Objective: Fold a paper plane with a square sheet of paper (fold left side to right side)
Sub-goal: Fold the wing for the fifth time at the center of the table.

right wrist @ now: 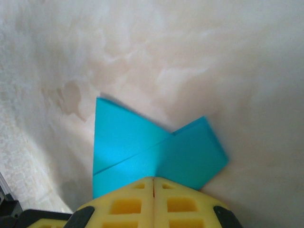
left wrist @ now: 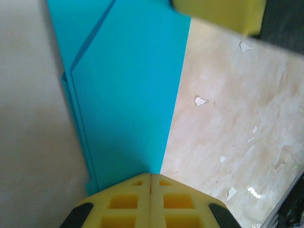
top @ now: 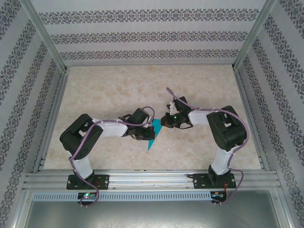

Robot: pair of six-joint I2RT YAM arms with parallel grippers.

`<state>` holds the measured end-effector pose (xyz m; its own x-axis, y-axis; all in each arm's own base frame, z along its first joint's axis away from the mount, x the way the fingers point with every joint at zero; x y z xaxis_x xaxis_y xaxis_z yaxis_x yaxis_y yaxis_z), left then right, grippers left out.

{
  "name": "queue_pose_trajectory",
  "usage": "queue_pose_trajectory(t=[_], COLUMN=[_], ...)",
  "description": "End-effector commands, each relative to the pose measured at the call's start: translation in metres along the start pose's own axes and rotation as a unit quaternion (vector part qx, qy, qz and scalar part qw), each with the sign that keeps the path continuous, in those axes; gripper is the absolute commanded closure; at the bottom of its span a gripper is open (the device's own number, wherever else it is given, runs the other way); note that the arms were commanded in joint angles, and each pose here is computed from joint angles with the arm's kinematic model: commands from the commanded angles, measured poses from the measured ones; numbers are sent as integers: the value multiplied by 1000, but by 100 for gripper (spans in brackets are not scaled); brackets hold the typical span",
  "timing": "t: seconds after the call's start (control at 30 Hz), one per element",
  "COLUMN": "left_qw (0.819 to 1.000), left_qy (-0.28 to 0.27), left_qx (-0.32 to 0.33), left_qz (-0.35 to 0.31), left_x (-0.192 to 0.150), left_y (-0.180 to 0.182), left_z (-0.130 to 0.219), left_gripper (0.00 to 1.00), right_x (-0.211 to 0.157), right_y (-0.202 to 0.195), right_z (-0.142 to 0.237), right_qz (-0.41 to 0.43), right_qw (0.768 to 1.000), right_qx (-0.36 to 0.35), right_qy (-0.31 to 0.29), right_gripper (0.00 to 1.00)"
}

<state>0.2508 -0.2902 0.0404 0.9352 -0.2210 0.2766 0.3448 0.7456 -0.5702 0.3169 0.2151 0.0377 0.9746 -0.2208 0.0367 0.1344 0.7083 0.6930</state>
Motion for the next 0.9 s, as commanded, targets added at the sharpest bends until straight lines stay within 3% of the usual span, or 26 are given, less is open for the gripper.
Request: queue_pose_trajectory(t=[0.0, 0.23, 0.47, 0.63, 0.87], left_qw=[994, 996, 997, 996, 993], left_qy=[75, 62, 24, -4, -48], left_qx=[63, 39, 7, 7, -12], left_qz=[40, 48, 73, 87, 103], left_x=[-47, -44, -31, -20, 6], left_y=[34, 28, 17, 16, 5], left_z=[-5, -7, -11, -14, -18], left_gripper=[100, 100, 100, 100, 100], right_x=[31, 53, 60, 46, 9], right_y=[-21, -25, -3, -4, -28], right_z=[5, 15, 58, 93, 121], right_qz=[-1, -14, -3, -10, -47], right_qw=[998, 998, 995, 990, 982], right_qx=[-40, -28, -5, -2, -26], right_qy=[-49, -59, -102, -141, -179], right_gripper=[100, 100, 100, 100, 88])
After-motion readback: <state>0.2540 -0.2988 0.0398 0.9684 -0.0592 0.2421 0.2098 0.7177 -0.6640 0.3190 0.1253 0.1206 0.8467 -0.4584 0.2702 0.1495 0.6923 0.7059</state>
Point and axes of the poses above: each hand's point on the last joint's axis, 136 mm out from that joint toward the fingers, its own z axis back along the fingers, its own y axis along the line the jaws close on, x = y × z, the point moved 3 cm from there along z, back along the fingers, and after that the axes turned 10 degrees about -z, right-handed, at the moved point
